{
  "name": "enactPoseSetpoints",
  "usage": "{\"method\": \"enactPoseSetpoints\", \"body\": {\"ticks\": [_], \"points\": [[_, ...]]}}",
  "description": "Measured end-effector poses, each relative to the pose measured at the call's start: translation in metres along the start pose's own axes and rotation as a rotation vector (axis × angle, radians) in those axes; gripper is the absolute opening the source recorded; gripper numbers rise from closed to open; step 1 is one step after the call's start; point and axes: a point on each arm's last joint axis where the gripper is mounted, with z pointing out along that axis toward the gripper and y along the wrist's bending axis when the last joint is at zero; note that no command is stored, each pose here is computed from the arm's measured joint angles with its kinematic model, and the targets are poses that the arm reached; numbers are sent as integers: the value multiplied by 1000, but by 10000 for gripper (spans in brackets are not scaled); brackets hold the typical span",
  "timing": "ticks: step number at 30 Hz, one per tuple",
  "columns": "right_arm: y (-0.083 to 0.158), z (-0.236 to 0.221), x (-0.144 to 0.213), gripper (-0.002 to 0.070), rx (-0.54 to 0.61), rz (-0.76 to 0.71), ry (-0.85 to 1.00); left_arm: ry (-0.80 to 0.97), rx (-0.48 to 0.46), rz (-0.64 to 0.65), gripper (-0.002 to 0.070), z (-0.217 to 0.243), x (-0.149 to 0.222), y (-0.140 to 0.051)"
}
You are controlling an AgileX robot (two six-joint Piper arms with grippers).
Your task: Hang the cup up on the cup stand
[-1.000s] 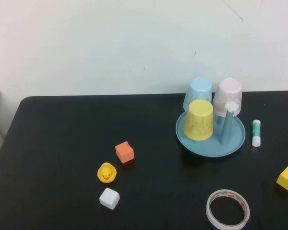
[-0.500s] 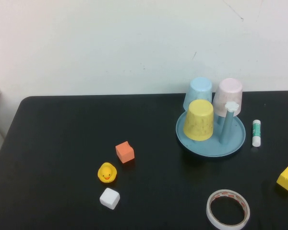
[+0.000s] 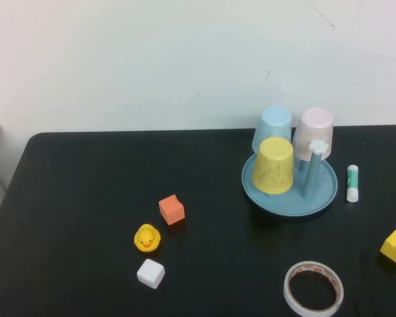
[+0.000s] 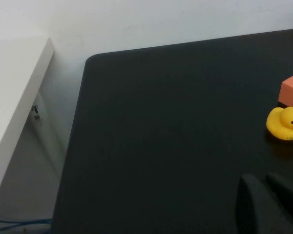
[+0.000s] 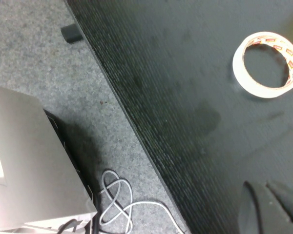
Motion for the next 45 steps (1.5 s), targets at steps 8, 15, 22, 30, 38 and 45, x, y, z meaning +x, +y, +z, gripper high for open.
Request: {"method": "enactPoseSetpoints", "body": {"ticks": [8, 15, 22, 30, 38, 45], "points": [[0, 0, 0, -1, -2, 1, 0, -2, -1, -7, 0, 0, 0, 0], [0, 0, 0, -1, -3, 1, 0, -1, -10, 14, 0, 0, 0, 1], [0, 0, 0, -1, -3, 1, 0, -1, -13, 19, 0, 0, 0, 1], [0, 0, 0, -1, -3, 1, 0, -1, -13, 19, 0, 0, 0, 1], [0, -3, 3, -1, 7, 10, -25, -1, -15, 22, 0, 0, 0, 1], [-5, -20, 16, -1, 215, 160, -150, -1, -15, 22, 0, 0, 0, 1]]}}
